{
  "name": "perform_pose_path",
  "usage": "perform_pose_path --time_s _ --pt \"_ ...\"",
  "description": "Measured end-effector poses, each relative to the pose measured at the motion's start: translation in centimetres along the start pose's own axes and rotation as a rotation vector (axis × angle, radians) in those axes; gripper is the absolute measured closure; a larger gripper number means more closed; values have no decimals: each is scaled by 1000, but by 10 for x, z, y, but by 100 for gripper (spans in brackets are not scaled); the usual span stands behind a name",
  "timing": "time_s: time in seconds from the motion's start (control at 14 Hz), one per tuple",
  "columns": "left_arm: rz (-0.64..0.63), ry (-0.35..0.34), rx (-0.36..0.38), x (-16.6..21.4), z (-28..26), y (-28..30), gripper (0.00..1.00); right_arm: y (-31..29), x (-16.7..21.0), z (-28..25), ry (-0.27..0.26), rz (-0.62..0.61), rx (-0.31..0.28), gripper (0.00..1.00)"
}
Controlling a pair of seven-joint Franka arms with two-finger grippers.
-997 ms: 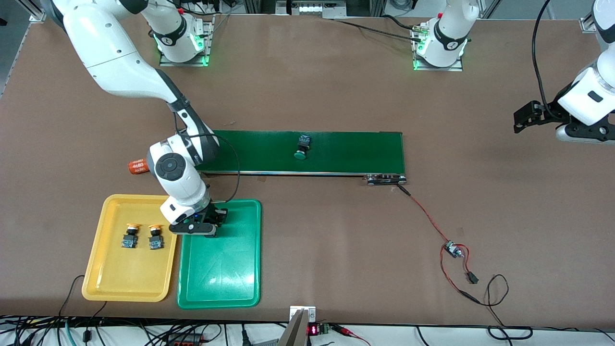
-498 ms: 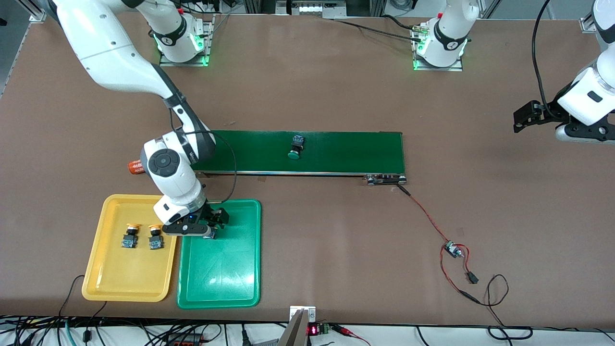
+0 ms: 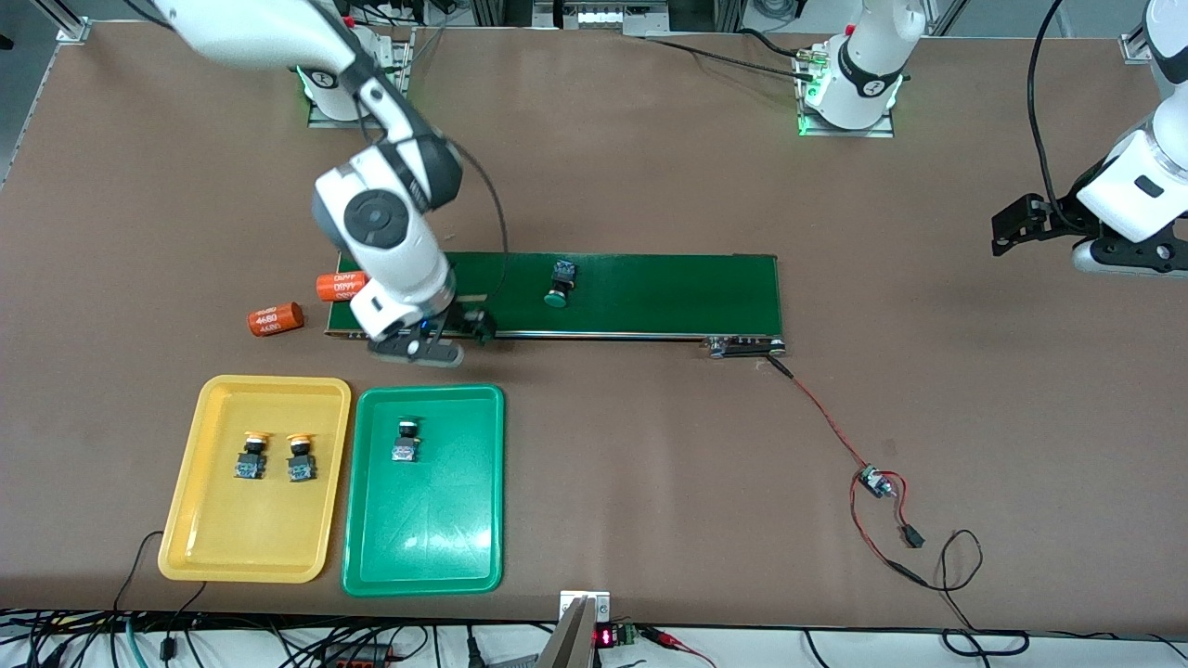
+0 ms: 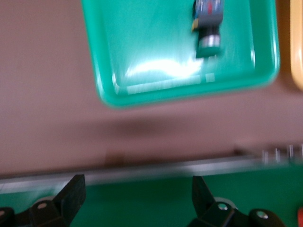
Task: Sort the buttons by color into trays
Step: 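Lower the button into the green tray and open the right gripper, then return the right gripper to the belt and grasp another green-cap button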
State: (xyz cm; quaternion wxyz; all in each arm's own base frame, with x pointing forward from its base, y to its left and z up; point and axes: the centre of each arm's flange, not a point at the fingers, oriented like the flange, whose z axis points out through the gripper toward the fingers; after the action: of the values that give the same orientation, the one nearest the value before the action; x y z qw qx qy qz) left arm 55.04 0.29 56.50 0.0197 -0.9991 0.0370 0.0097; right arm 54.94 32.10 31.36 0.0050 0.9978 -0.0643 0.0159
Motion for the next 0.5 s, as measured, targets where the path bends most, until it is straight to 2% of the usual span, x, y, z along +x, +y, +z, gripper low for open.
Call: perform_pose_path --time_s 0.21,0.5 --pt "0 0 0 0 0 0 0 -25 -37 -16 -22 33 -7 0" --pt "0 0 0 0 0 0 0 -39 -65 -1 -34 28 10 0"
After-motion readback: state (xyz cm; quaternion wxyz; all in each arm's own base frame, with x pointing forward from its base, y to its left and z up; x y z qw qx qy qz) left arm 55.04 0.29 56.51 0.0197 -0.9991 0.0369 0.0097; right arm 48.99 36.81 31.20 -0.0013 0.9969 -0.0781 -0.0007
